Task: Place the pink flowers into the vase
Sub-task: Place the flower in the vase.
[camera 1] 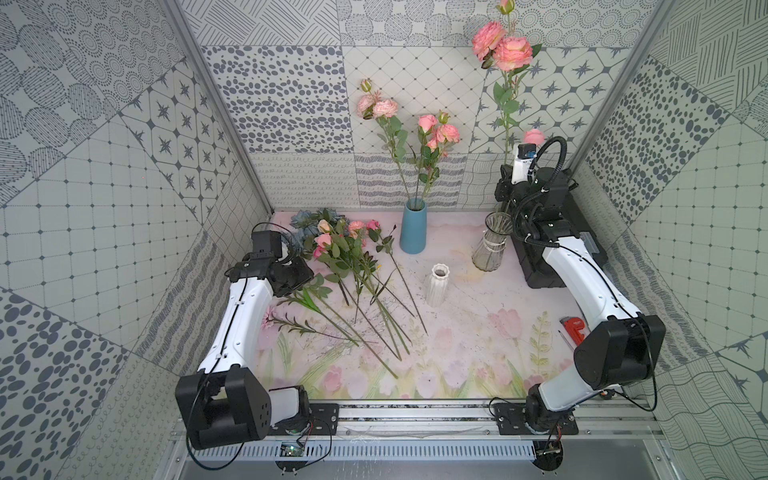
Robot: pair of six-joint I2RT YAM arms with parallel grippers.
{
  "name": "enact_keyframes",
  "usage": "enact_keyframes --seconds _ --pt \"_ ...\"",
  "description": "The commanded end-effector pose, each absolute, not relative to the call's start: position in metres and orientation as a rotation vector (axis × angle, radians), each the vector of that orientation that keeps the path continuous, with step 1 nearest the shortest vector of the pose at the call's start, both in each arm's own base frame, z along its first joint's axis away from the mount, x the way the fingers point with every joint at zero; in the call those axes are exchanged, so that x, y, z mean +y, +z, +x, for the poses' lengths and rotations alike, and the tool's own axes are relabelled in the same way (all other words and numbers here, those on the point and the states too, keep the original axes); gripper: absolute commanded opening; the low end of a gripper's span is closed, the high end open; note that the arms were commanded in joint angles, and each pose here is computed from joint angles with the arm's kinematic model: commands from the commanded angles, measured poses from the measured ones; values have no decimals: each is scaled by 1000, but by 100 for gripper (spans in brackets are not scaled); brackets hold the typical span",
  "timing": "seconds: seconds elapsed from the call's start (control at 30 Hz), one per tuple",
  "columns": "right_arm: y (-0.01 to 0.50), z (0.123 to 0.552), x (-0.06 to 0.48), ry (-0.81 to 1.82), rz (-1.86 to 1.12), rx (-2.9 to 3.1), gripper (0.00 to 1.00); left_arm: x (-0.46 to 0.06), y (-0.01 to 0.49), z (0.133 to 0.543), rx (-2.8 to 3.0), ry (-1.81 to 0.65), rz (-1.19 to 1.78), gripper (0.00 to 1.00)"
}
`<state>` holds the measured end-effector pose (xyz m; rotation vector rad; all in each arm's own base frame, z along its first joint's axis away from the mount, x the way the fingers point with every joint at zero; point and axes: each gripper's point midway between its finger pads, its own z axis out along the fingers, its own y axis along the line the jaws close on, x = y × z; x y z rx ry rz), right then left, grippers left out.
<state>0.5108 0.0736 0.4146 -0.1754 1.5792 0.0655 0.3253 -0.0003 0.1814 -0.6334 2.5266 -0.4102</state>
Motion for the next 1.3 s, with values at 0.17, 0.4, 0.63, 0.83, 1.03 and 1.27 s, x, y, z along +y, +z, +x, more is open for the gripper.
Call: enact_keyframes --seconds 0.17,0.4,0.63,0.83,1.03,1.27 --pt "412 512 70 97 -156 1560 0 -1 185 333 2499 -435 -617 51" --pt "395 511 67 98 -144 1600 0 -1 188 332 2489 -432 -612 50" --pt "371 513 65 94 -133 1648 0 -2 189 331 2483 -435 -609 50" --pt "351 514 64 89 -134 1685 0 -2 189 332 2485 -444 -608 50" --pt "327 516 61 84 -125 1738 0 -3 189 331 2485 -445 -610 50" --pt "307 518 60 74 -122 1775 0 -2 188 330 2488 -438 -613 50"
